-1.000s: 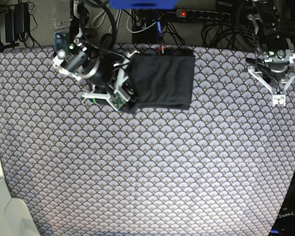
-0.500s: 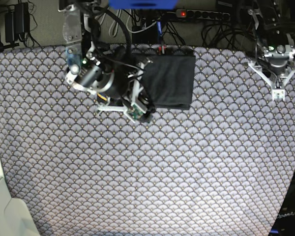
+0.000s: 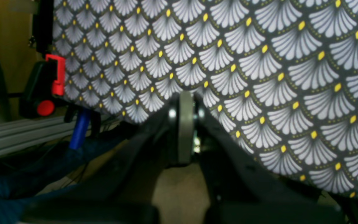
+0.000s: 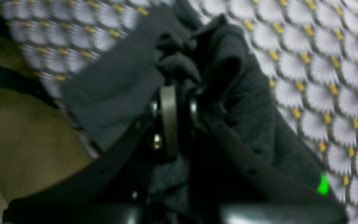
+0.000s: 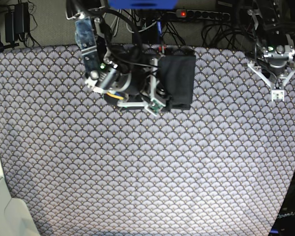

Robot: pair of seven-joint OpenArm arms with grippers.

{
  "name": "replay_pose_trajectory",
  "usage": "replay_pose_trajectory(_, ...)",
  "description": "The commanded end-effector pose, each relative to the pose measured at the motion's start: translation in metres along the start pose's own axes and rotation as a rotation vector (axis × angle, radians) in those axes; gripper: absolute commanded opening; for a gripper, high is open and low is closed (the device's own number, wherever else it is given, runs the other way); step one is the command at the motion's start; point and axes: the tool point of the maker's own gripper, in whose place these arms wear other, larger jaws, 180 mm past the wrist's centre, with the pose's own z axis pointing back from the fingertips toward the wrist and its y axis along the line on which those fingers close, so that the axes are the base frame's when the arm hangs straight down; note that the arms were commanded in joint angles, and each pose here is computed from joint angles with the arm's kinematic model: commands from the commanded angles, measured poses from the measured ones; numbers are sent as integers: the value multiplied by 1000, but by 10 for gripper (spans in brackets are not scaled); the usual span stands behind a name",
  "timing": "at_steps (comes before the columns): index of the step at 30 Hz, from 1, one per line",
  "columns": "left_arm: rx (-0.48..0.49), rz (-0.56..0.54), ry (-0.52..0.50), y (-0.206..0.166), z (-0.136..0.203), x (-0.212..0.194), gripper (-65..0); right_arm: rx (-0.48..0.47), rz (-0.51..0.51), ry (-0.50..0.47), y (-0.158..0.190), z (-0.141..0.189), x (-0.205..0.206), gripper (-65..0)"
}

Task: Fold the T-shirt properly
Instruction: 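Press and tuck the folded bundle edges with the right gripper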

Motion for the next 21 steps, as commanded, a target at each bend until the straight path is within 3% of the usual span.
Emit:
replay_pose_trajectory(1,27,-1,-35,9,4,9,-647,8,10,-67,2,2,21,-650)
replay_pose_trajectory(10,25,-3,-32,8,4,8,-647,20,21,-92,6,-1,34,-648)
replay_pose_trajectory(17,27,-2,-40,9,5,11,-647,38,18,-83,10,-6,32,-514)
replay_pose_trajectory(21,25,-4,-42,8,5,12,-647,99,87,-83,37,-11,39,-435)
